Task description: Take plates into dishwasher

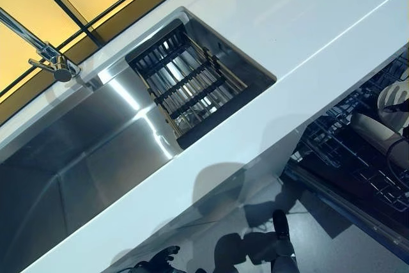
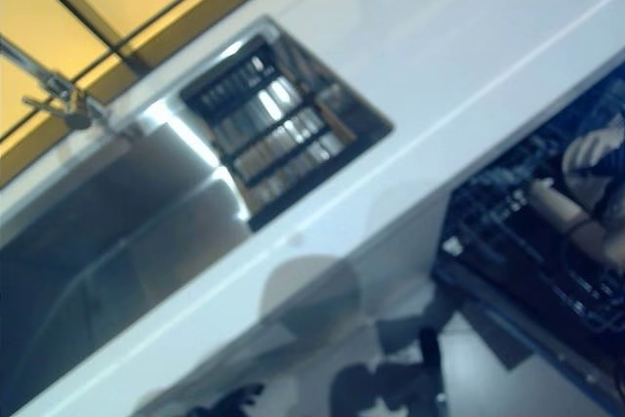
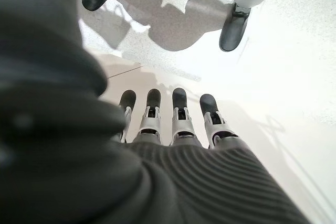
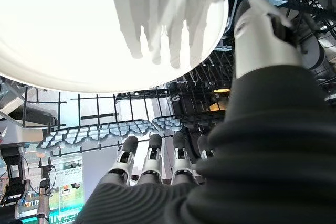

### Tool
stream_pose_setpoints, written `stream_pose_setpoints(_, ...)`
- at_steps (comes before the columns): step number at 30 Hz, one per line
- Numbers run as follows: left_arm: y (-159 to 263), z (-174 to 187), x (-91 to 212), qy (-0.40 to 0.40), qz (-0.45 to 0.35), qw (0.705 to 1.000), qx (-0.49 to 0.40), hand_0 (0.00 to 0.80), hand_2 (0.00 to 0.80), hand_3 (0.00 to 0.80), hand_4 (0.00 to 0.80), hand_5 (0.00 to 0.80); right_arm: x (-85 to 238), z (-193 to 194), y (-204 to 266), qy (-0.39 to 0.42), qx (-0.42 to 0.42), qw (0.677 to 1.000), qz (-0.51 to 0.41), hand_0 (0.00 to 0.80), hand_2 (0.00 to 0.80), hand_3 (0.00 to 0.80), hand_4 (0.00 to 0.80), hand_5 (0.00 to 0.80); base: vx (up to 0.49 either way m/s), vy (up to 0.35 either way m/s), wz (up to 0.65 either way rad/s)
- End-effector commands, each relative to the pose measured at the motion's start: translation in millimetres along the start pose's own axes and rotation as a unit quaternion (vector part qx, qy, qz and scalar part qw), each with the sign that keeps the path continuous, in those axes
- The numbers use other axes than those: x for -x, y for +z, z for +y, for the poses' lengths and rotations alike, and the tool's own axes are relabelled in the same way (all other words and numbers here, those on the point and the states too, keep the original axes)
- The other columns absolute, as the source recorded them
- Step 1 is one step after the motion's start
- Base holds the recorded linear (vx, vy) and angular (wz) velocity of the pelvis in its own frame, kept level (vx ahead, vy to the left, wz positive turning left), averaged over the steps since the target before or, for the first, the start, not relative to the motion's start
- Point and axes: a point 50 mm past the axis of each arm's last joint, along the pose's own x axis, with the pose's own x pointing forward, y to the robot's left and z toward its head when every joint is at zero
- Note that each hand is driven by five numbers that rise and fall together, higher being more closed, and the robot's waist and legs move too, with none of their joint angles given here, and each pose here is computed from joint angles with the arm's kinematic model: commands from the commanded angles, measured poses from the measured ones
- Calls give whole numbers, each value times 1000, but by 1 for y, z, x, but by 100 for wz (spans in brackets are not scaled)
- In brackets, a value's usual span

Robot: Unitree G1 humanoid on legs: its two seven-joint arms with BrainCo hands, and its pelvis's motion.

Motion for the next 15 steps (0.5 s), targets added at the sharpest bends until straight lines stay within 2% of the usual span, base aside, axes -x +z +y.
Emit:
stream_pose_setpoints(1, -24, 8, 10, 5, 38, 999, -15, 0, 0, 0, 0, 0, -2, -10, -4, -38, -12, 999, -1, 0, 0, 0, 0, 0, 9, 46, 4)
stream_pose_setpoints(7, -25, 4, 9, 3, 40, 999, -15, 0, 0, 0, 0, 0, 0, -25, -3, -102, -17, 994, -18, 0, 0, 0, 0, 0, 31, 115, 0)
stream_pose_setpoints(15, -34, 4, 11, 6, 61, 998, -8, 0, 0, 0, 0, 0, 7, -29, -32, -122, -17, 992, 13, 0, 0, 0, 0, 0, 23, 126, 1)
